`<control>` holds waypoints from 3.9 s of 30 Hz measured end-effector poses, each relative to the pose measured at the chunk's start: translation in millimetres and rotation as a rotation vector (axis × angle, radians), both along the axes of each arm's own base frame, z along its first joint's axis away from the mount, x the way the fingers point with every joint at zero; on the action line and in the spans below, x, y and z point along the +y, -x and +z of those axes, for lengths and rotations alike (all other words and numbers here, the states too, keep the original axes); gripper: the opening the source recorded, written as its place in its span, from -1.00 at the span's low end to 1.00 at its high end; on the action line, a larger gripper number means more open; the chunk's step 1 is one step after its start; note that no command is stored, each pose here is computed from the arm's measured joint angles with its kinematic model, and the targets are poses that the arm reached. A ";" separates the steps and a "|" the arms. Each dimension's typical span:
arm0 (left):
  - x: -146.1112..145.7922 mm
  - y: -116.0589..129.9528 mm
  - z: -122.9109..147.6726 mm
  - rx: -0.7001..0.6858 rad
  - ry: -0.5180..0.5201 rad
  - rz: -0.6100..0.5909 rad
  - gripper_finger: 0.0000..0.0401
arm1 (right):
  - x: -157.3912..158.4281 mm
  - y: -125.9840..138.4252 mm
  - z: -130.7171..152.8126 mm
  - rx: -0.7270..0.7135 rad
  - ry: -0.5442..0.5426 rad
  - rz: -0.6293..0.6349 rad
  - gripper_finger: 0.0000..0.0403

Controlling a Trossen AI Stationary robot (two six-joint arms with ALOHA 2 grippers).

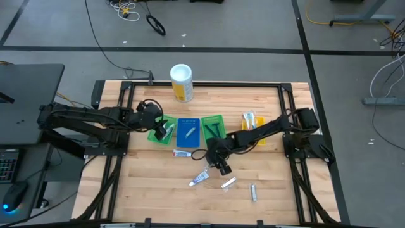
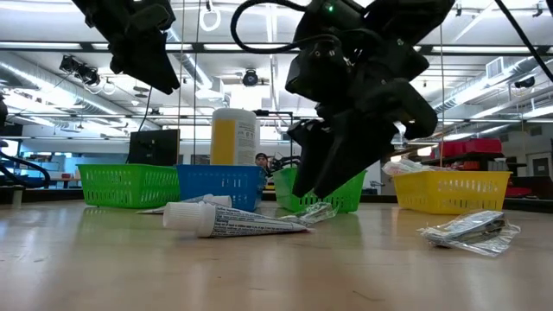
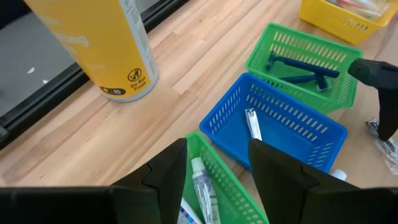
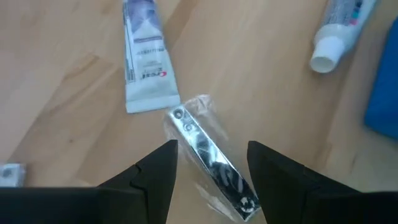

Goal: Pick & Place Travel size toiletries
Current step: Put the silver nail cutter into the blue bin, then put the purple and white toothpaste into the left green bin

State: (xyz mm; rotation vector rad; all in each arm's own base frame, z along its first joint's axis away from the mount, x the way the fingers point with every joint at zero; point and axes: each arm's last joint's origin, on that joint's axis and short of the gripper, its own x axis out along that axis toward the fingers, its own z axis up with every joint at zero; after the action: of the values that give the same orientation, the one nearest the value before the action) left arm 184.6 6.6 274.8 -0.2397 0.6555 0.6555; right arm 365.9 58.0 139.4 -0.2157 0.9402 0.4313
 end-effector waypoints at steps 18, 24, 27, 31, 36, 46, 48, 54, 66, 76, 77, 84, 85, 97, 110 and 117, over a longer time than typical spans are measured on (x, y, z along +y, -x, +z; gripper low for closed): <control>0.1 0.1 0.0 0.000 -0.002 0.003 -0.10 | 0.2 -2.8 -20.9 0.030 0.039 0.069 -0.38; 0.1 0.0 0.0 0.000 -0.002 0.002 -0.10 | 1.8 -3.1 -20.9 0.028 0.027 0.062 -0.63; -0.1 0.0 -0.1 0.000 0.005 -0.003 -0.10 | 1.9 -3.3 -19.6 0.027 0.012 0.041 -0.67; -0.2 -0.1 -0.1 0.000 0.007 -0.005 -0.10 | 3.3 -0.9 -11.4 0.020 -0.012 0.034 -0.68; -0.2 -0.1 -0.1 -0.001 0.008 -0.006 -0.10 | 5.9 0.2 7.3 -0.024 -0.054 -0.003 -0.68; -1.0 -0.8 -0.2 -0.003 0.028 -0.028 -0.10 | 14.7 7.7 55.4 -0.181 -0.070 -0.085 -0.69; -1.8 -1.0 -0.2 0.010 0.022 -0.059 -0.10 | 16.3 9.3 63.5 -0.222 -0.035 -0.121 -0.69; -9.4 -4.5 3.1 -0.021 -0.002 -0.130 -0.10 | 12.4 9.1 82.9 -0.368 0.106 -0.273 -0.69; -18.8 -7.6 7.2 -0.084 -0.006 -0.154 -0.10 | -32.5 -35.8 54.0 -0.612 0.061 -0.512 -0.69; -20.5 -7.4 7.1 -0.081 -0.009 -0.165 -0.10 | -60.3 -46.2 4.5 -0.490 0.035 -0.562 -0.68; -20.5 -7.4 7.1 -0.082 -0.009 -0.165 -0.10 | -61.9 -46.3 2.2 -0.480 0.027 -0.553 -0.66; -20.5 -7.4 7.1 -0.082 -0.009 -0.165 -0.10 | -71.8 -47.1 -3.3 -0.464 -0.003 -0.543 -0.39; -20.5 -7.4 7.1 -0.082 -0.009 -0.165 -0.10 | -71.7 -47.3 -2.7 -0.468 -0.003 -0.539 -0.35; -30.7 -7.0 6.4 -0.033 -0.035 -0.331 -0.10 | -38.7 -37.7 26.0 -0.456 -0.035 -0.438 -0.12; -88.2 -31.0 -19.1 -0.073 0.022 -0.350 -0.10 | 26.5 -10.3 47.4 -0.347 -0.037 -0.338 -0.11; -125.2 -68.5 -52.0 -0.141 0.111 -0.417 -0.10 | 49.3 1.9 40.0 -0.251 -0.033 -0.335 -0.11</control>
State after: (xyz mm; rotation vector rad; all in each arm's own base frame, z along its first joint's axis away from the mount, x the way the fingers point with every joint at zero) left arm 253.1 -118.6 222.7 -0.2410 0.5833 0.2003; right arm 364.0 107.3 179.5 -0.0767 0.7051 0.1061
